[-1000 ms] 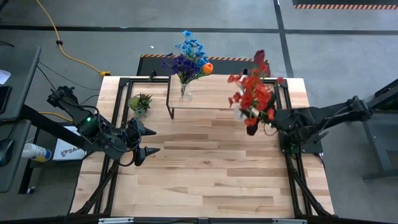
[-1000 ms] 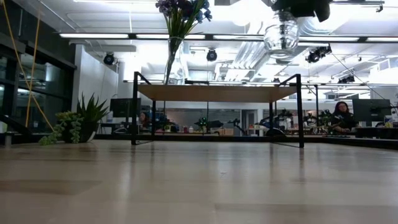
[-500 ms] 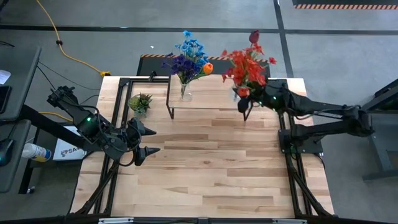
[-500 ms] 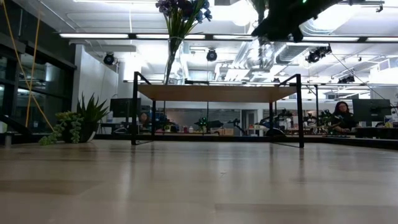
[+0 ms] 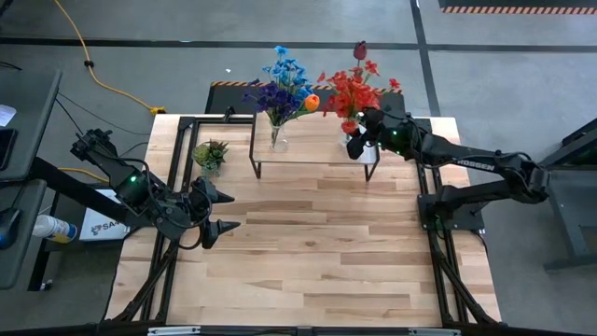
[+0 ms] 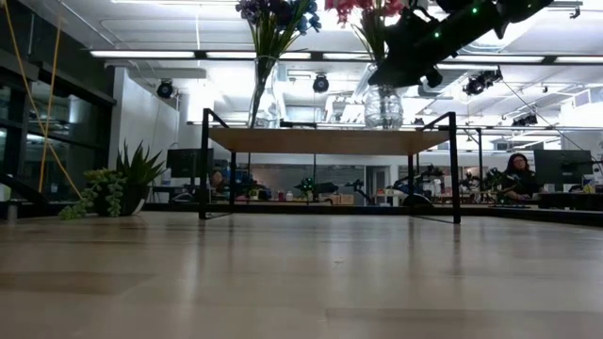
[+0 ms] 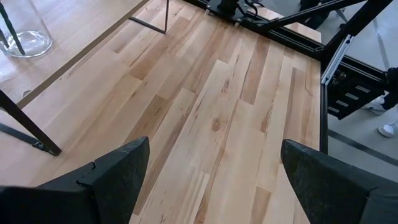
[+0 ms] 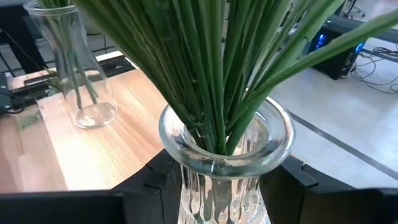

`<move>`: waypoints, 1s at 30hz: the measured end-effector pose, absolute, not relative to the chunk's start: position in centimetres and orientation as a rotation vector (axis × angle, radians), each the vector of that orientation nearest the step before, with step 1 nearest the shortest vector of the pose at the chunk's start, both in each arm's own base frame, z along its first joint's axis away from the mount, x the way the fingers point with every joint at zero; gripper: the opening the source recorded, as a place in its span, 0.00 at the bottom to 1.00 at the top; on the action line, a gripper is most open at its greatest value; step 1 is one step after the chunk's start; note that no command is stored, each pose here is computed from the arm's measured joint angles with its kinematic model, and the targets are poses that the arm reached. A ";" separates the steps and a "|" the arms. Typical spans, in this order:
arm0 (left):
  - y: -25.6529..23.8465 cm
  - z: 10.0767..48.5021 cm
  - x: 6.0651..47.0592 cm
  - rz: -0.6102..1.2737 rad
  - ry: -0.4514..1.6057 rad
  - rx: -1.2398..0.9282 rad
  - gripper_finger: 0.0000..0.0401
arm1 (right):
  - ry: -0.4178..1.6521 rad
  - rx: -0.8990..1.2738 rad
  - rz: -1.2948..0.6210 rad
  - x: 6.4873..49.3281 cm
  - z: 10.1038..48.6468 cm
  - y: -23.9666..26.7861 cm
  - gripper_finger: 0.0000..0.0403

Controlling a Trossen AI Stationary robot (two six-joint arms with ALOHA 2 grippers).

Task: Pick and place flowers into a vace then onto a shelf
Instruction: Put the transparent flower vase with the flowers on the shelf

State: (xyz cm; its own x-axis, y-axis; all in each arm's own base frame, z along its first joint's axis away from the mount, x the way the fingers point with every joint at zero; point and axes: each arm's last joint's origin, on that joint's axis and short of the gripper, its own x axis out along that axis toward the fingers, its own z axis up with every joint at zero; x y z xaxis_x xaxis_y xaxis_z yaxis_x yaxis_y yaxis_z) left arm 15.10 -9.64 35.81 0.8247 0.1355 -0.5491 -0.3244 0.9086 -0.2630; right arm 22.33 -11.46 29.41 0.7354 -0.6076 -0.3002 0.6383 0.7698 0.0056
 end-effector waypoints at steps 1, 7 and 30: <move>-9.6 35.8 15.1 0.250 0.550 -0.358 0.98 | 0.291 0.109 -0.688 22.3 29.4 -11.5 0.39; -9.6 35.8 15.1 0.250 0.550 -0.358 0.98 | 0.300 0.104 -0.695 22.1 29.3 -11.8 0.39; -9.6 35.8 15.1 0.248 0.552 -0.354 0.98 | 0.339 0.135 -0.676 22.0 28.7 -12.9 0.42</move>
